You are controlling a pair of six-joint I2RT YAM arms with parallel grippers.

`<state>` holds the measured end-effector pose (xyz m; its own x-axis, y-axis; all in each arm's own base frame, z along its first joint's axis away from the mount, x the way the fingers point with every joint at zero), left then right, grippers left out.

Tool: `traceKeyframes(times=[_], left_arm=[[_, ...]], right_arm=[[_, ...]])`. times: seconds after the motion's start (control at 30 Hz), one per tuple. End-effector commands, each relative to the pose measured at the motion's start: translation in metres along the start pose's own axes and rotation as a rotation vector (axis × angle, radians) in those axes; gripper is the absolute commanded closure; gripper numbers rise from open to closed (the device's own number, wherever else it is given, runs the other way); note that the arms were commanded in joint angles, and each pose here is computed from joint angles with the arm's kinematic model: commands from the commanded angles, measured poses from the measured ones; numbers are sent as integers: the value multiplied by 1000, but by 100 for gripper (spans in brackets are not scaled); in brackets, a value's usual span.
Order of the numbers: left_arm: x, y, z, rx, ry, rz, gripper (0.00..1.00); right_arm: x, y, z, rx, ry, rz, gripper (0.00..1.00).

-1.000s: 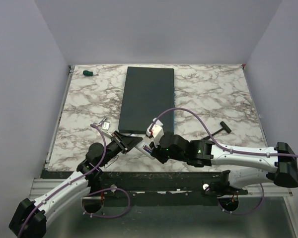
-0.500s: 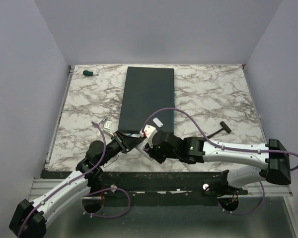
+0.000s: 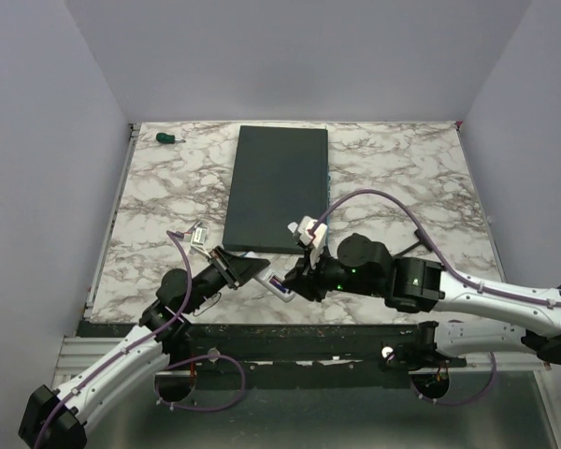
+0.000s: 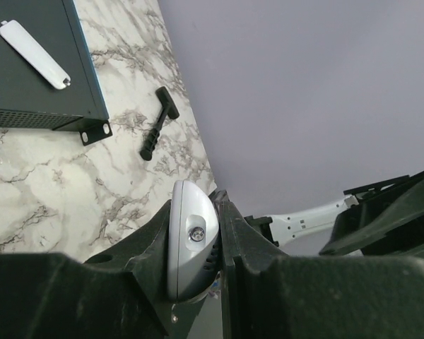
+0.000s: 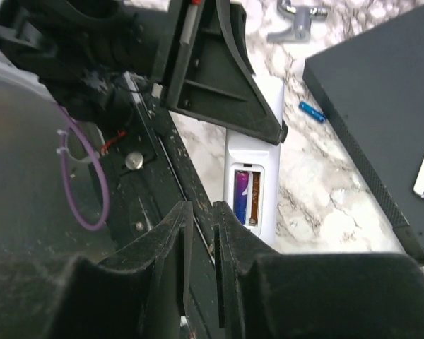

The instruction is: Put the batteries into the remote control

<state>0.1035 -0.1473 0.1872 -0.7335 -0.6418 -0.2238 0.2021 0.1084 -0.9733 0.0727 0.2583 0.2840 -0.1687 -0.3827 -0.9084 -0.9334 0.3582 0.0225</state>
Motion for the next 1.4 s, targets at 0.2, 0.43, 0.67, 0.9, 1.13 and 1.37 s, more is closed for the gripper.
traceKeyframes(times=[0.2,0.43,0.67,0.9,1.13,1.37], left_arm=[[1,-18,1,124,45,-1,100],[-2,-25,-5,96,25,25,100],[-32,-48,-40,-113,-219,182,100],[-51,-89,-67,-245,-324,317,100],[-61,-138,-86,-263,-404,423,100],[-66,-180,-119,-256,-564,495,100]], right_arm=[[17,-9,-8,122,-98,70,76],[24,-27,-11,402,-150,224,62],[40,-38,-4,568,-129,363,57],[48,-28,50,436,-13,360,49],[58,-22,117,328,30,375,34],[68,-21,174,316,72,383,19]])
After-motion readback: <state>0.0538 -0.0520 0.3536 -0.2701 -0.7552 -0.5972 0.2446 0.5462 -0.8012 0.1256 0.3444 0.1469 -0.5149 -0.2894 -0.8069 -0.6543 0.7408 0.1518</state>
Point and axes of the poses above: each gripper's point midway between its finger pads, its own z axis out along the fingers, its own y axis along the line the jaws close on, x = y × z, the point moved 10 cm from there along -z, back along the fingers, and after that the axes turned 9 degrees about -z, right-handed, at the moved point
